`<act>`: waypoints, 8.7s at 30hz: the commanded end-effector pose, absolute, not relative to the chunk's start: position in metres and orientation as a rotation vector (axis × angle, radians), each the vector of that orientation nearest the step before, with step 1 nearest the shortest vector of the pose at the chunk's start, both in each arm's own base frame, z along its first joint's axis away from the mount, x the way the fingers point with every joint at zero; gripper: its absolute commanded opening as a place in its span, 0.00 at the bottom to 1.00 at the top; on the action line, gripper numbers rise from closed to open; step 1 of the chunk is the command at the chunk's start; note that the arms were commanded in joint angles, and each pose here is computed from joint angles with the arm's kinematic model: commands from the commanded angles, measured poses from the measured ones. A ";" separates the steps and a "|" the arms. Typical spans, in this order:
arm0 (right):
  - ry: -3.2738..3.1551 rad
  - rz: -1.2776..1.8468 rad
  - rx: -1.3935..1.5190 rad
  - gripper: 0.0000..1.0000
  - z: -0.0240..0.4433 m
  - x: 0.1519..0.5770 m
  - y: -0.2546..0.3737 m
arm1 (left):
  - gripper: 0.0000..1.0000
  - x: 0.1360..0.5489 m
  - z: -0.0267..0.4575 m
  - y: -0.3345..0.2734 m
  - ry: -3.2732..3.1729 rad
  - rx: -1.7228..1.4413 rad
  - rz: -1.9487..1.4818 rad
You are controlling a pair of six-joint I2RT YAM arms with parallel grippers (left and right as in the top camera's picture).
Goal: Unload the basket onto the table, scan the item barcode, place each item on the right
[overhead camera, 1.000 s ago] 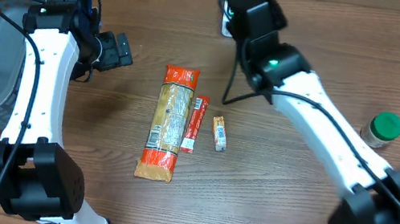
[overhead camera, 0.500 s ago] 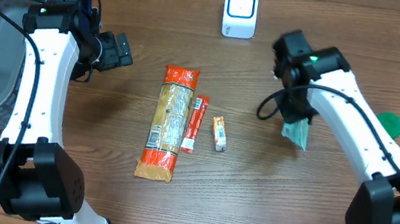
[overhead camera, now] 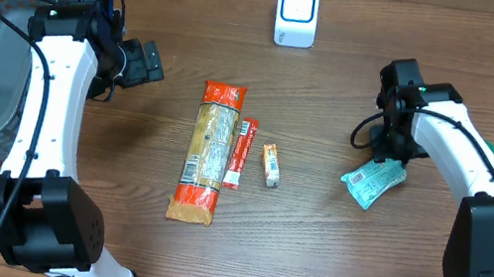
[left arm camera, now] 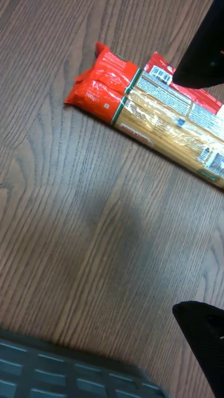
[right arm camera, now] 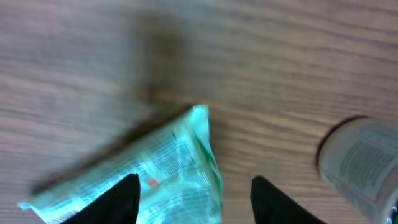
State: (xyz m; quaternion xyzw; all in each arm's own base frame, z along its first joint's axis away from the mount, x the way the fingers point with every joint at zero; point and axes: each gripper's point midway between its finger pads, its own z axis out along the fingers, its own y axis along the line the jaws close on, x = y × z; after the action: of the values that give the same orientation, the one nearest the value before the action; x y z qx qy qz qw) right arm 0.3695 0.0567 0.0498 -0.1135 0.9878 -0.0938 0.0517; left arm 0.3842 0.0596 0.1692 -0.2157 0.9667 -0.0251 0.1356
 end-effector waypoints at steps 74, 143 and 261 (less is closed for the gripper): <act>3.059 0.194 0.354 0.40 0.048 0.330 0.091 | 1.00 0.387 0.174 0.058 2.795 -0.591 -0.067; 2.615 -0.420 -0.232 0.11 0.072 0.318 0.187 | 1.00 0.387 0.174 0.058 2.795 -0.591 -0.067; 2.677 1.296 -0.166 0.04 0.084 0.316 0.216 | 1.00 0.387 0.174 0.058 2.795 -0.591 -0.067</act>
State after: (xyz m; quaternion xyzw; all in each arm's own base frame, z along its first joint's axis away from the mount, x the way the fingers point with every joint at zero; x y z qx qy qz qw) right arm 0.3114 0.1995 0.0349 -0.0441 0.9412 0.3256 0.0784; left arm 0.3842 0.0595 0.1692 -0.2156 0.9667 -0.0253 0.1354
